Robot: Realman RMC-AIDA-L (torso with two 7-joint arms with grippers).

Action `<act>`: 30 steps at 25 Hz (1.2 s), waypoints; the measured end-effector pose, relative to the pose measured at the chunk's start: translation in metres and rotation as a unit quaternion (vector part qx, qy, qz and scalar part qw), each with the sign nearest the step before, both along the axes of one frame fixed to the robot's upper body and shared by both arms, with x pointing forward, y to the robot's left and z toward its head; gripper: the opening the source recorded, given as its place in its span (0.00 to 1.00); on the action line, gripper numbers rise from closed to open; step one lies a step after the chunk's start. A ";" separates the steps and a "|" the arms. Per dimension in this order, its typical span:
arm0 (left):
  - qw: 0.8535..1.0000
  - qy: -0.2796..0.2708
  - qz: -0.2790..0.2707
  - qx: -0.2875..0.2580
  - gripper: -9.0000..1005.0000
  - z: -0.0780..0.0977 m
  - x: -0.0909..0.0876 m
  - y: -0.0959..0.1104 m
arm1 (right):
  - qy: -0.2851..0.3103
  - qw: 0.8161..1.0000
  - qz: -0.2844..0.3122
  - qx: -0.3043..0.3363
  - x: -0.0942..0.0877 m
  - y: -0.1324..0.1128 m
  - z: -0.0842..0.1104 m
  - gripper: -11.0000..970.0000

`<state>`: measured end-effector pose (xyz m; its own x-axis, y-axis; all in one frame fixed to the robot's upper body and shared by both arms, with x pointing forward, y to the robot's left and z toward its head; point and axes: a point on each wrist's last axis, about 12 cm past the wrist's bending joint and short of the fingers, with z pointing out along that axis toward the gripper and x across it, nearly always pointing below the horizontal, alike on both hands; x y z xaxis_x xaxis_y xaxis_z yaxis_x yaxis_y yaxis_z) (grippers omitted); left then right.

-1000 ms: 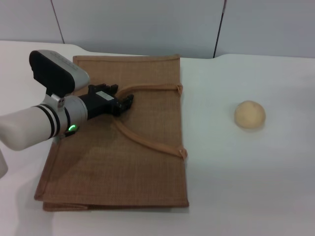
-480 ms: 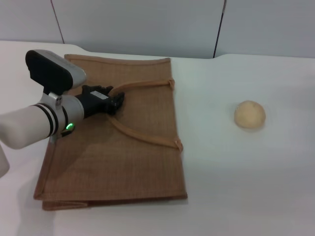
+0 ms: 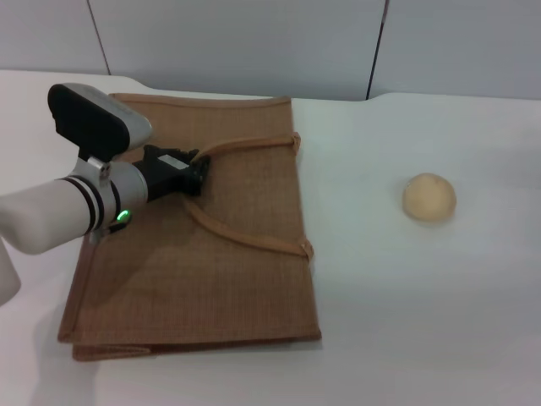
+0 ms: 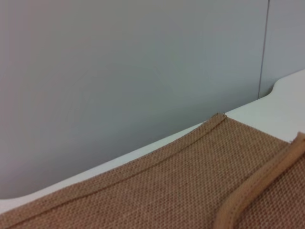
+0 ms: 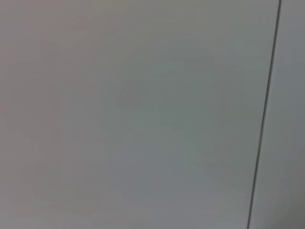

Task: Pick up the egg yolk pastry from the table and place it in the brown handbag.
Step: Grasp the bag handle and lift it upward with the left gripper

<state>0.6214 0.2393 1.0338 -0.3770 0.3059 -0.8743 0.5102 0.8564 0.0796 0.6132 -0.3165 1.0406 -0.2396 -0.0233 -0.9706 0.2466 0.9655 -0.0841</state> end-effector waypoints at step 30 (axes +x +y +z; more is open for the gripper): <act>0.993 -0.058 -0.083 -0.064 0.13 0.110 0.006 0.002 | 0.045 0.999 0.008 0.009 -0.001 0.001 -0.009 0.91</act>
